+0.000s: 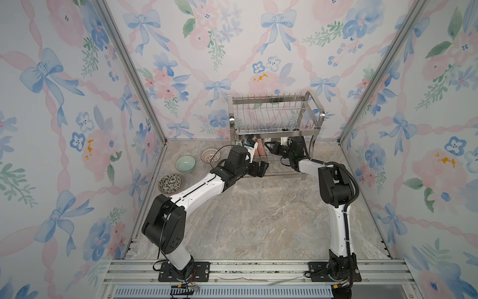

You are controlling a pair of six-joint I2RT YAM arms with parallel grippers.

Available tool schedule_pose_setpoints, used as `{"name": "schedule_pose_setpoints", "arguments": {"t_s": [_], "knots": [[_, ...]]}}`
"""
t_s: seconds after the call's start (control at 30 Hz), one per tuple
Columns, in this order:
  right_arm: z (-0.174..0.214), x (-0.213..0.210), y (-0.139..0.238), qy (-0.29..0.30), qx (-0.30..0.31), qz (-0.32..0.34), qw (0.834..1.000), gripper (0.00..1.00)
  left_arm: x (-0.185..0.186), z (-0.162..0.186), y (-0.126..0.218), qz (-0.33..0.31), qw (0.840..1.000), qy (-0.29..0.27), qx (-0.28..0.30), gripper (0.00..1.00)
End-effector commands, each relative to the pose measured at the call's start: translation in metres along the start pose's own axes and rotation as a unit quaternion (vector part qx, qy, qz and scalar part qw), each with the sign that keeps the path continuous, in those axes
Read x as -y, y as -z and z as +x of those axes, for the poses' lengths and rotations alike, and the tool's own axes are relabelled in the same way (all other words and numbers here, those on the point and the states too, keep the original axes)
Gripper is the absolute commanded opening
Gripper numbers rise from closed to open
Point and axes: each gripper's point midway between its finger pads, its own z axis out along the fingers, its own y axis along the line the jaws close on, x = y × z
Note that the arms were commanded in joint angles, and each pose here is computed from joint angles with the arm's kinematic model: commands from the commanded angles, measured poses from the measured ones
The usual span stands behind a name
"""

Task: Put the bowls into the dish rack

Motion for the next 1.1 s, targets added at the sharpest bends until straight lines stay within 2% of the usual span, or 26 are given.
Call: {"name": "schedule_pose_setpoints", "arguments": {"t_s": [0.0, 0.37, 0.8, 1.07], "knots": [[0.028, 0.021, 0.01, -0.019, -0.07, 0.047, 0.996, 0.14, 0.001, -0.009, 0.007, 0.005, 1.0, 0.004, 0.014, 0.98], [0.041, 0.024, 0.011, 0.009, -0.127, 0.071, 0.989, 0.18, 0.001, -0.01, 0.008, 0.005, 1.0, 0.005, 0.014, 0.98], [0.041, 0.02, 0.015, 0.011, -0.134, 0.07, 0.989, 0.3, -0.001, -0.012, 0.01, 0.001, 1.0, 0.003, 0.018, 0.98], [0.036, 0.014, 0.018, 0.014, -0.129, 0.068, 0.989, 0.33, -0.001, -0.013, 0.012, 0.001, 1.0, 0.003, 0.018, 0.98]]}}
